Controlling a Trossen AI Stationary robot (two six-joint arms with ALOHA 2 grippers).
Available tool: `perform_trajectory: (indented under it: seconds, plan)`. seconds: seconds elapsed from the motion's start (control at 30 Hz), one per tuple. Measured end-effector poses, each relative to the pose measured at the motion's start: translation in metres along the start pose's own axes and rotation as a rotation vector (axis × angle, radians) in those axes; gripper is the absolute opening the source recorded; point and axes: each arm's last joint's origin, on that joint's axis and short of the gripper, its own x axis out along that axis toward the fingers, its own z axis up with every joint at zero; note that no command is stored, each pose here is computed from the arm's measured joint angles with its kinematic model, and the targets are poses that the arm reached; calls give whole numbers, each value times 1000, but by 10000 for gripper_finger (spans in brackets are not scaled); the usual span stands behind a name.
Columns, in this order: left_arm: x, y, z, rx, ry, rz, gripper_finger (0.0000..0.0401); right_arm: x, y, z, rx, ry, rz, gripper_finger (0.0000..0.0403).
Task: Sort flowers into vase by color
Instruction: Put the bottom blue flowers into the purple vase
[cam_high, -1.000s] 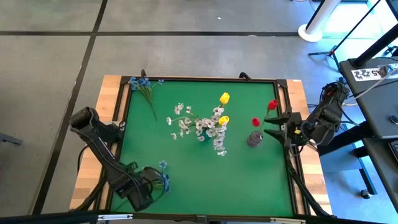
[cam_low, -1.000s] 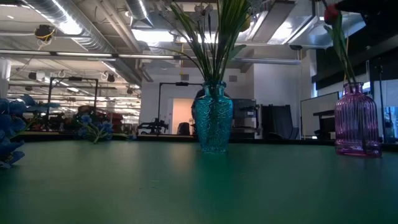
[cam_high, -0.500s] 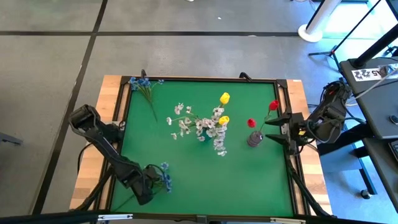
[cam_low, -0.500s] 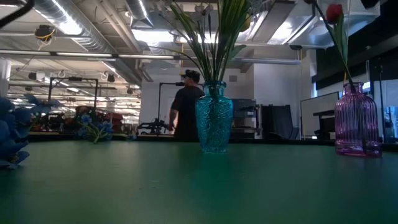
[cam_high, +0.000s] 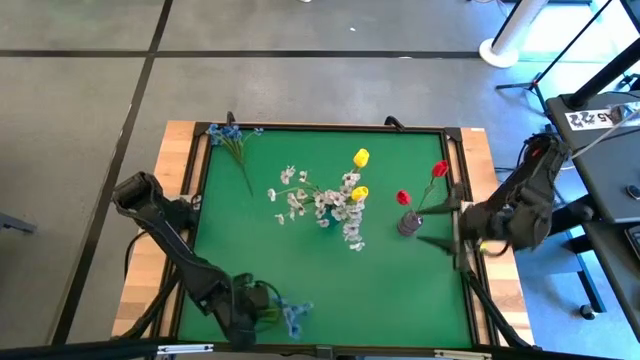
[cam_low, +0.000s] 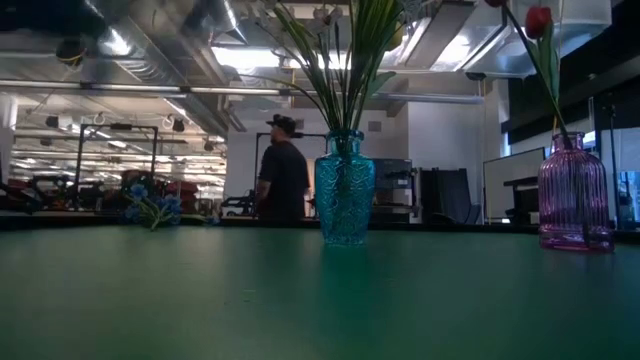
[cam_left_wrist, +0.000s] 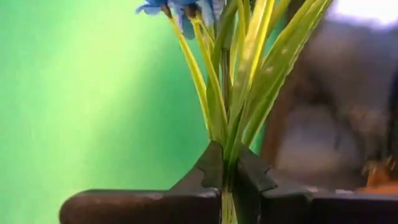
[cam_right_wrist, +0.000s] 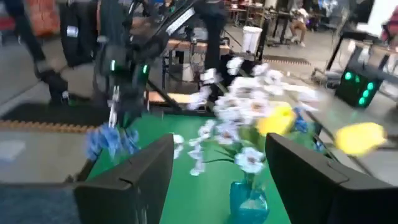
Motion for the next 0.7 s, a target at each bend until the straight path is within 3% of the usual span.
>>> perform_trajectory:
  seconds: [0.17, 0.33, 0.53, 0.7]
  plan:
    - [-36, -37, 35, 195, -394, -20, 8, 24, 32, -11, -63, 51, 60, 252]
    - [-57, -61, 59, 395, -765, -10, 8, 70, 84, -49, -166, 147, 33, 252]
    - [-30, -57, 92, 525, -911, 153, 9, 127, 136, -84, -56, 18, -97, 253]
    - [-4, -46, 119, 553, -974, 227, 9, 155, 148, -87, -59, -157, -25, 253]
